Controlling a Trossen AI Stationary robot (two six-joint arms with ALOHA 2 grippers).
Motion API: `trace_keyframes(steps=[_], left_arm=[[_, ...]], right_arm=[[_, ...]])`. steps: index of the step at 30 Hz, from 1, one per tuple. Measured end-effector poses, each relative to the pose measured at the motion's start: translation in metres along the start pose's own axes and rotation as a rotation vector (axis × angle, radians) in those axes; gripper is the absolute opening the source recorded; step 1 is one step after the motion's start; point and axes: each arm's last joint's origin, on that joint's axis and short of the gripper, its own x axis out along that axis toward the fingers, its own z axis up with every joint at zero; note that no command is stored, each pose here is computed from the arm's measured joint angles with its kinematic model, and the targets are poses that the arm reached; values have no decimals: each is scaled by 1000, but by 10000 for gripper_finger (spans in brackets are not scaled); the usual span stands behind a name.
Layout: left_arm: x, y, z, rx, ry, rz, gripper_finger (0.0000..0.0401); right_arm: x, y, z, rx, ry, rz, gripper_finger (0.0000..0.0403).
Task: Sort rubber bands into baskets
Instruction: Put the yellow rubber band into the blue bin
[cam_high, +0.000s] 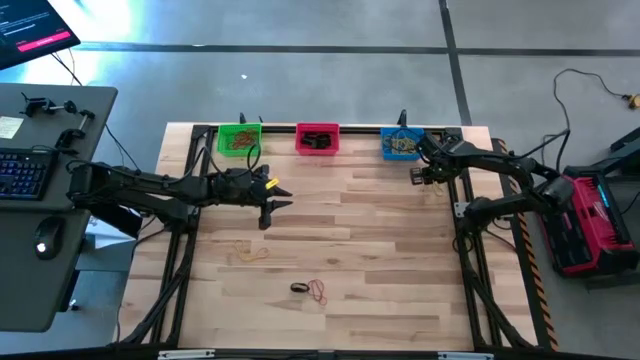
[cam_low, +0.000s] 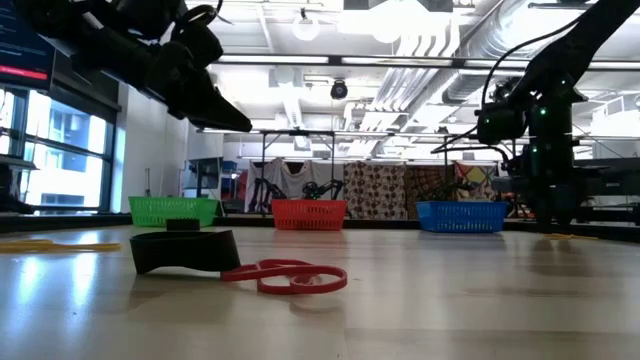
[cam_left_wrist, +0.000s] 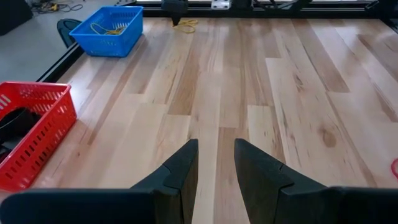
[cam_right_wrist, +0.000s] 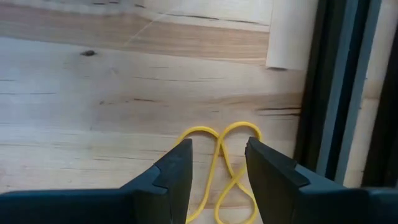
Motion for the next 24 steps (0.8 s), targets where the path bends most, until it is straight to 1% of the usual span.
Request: trace_keyframes(steps=[6,12,16,21,24], left_arm=[[0,-6,0,11,-3,-24,94],[0,-11,1,-27,-8,-45,94],[0,-14,1,-22,-10,-44,94],[4,-17,1,-25,-32,-32,94],[8,-19,-7,-34,-70,-42,94]], right_arm=[[0,0,0,-2,0,-1,137],[1,-4,2,8,12,11,137],[1,-4,3,4,10,17,137],[4,-2,3,-6,1,75,137],[14,-4,-3,-19,-8,100,137]])
